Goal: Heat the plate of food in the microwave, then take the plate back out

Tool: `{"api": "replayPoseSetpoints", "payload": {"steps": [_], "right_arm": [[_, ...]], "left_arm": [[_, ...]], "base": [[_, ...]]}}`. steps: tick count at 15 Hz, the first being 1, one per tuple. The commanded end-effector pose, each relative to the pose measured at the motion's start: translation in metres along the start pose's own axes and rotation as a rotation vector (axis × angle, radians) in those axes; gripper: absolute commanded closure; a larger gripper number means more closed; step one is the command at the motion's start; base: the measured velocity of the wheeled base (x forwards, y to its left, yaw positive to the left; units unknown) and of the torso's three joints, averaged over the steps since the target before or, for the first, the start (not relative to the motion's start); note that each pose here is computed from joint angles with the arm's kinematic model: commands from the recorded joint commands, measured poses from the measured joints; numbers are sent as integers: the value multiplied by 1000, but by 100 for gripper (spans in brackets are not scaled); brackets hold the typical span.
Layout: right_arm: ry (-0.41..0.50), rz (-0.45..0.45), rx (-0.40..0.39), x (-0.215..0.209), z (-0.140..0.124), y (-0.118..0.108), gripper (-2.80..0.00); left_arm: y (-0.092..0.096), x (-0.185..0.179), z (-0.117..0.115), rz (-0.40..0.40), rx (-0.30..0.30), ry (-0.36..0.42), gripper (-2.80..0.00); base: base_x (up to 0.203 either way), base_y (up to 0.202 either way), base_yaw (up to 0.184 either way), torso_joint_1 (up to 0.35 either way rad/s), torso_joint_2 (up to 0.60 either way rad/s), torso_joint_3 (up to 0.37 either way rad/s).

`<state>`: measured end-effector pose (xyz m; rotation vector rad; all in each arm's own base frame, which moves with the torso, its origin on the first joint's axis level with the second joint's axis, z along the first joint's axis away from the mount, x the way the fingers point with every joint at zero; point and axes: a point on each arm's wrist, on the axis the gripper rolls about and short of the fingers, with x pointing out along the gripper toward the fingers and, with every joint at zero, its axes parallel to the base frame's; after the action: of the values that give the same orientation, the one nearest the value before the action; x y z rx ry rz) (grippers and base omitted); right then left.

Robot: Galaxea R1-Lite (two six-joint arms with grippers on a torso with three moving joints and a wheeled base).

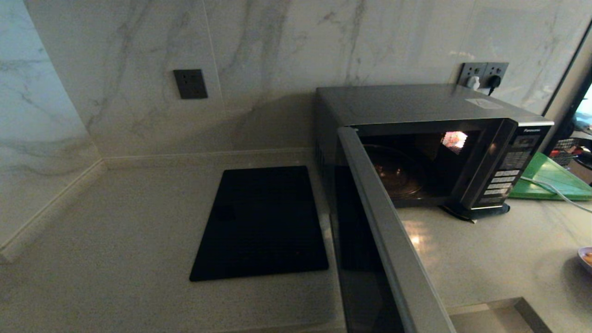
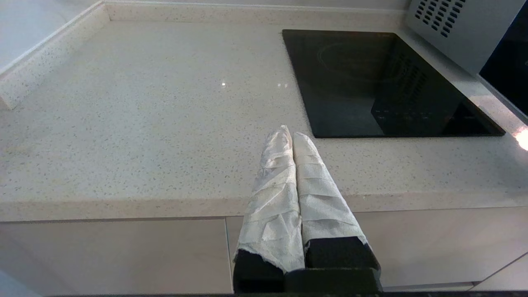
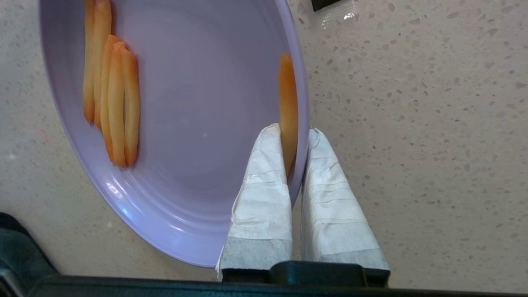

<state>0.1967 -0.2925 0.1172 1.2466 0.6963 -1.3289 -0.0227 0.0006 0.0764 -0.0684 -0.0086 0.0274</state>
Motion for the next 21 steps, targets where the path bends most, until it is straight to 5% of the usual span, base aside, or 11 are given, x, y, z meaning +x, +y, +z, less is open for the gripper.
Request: {"api": "replayPoseSetpoints", "payload": {"steps": [1, 6, 7, 8, 21], "right_arm": [[-1, 0, 2, -2, -1, -1, 0], [10, -13, 2, 5, -1, -1, 0], [17, -20, 1, 8, -1, -1, -258], [23, -27, 2, 12, -1, 0, -280], [21, 8, -15, 0, -2, -2, -280]], "left_arm": [[0, 0, 0, 0, -1, -1, 0], [0, 0, 0, 0, -1, 1, 0], [0, 0, 0, 0, -1, 0, 0], [0, 0, 0, 1, -1, 1, 0], [0, 0, 0, 2, -1, 1, 0]], "base": [[0, 0, 0, 0, 0, 0], [0, 0, 0, 0, 0, 0], [0, 0, 0, 0, 0, 0], [0, 0, 0, 0, 0, 0], [0, 0, 0, 0, 0, 0]]}}
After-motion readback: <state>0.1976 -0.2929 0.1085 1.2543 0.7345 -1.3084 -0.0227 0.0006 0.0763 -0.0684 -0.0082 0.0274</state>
